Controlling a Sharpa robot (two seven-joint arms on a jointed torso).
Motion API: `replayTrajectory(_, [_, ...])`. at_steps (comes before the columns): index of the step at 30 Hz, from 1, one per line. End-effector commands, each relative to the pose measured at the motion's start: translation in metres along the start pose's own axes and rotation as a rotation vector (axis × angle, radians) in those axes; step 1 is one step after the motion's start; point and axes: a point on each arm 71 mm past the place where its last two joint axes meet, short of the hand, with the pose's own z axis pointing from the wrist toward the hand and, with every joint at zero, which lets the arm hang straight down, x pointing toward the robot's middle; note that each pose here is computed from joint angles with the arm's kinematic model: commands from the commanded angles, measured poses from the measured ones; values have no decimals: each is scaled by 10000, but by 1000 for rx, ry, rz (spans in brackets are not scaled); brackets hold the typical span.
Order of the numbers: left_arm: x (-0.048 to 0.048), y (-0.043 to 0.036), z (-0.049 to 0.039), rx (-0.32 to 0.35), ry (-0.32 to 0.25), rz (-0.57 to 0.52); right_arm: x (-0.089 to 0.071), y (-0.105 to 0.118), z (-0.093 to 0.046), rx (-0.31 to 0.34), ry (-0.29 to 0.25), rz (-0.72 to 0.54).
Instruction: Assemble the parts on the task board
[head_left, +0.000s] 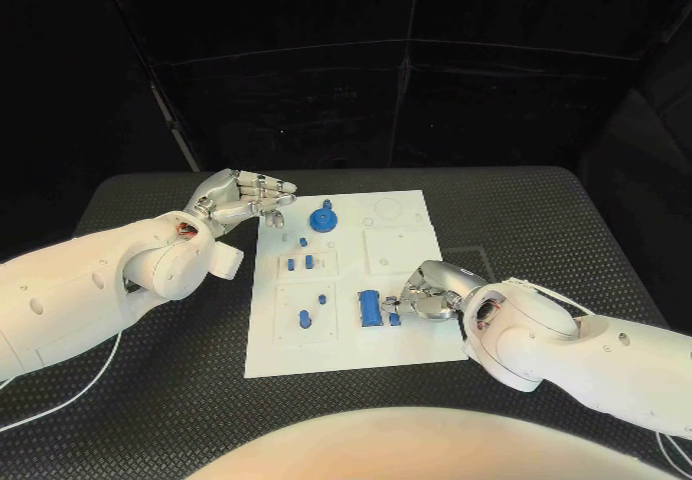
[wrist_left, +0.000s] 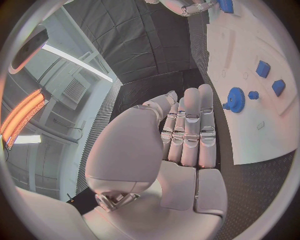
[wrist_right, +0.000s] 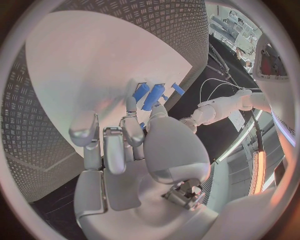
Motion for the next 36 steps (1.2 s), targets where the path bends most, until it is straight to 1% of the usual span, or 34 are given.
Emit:
replayTrajectory(1, [9, -12, 3, 4, 9, -6, -21, 20, -13, -17, -18, -10])
replayTrajectory(7, [6, -11, 2, 3, 9, -6, -34, -2, -27, -15, -20, -24])
replayTrajectory(13, [0, -9, 0, 2, 7, -6, -32, -14, -49, -18, 2, -47])
replayTrajectory(23, [-6, -3, 3, -1, 5, -5, -46, -16, -97, -23, 10, -55])
replayTrajectory(29, [-2, -1, 9, -1, 6, -5, -52, -35, -108, -19, 14, -60])
replayTrajectory(36, [-3, 2, 9, -1, 8, -6, -44, -61, -104, -13, 32, -71])
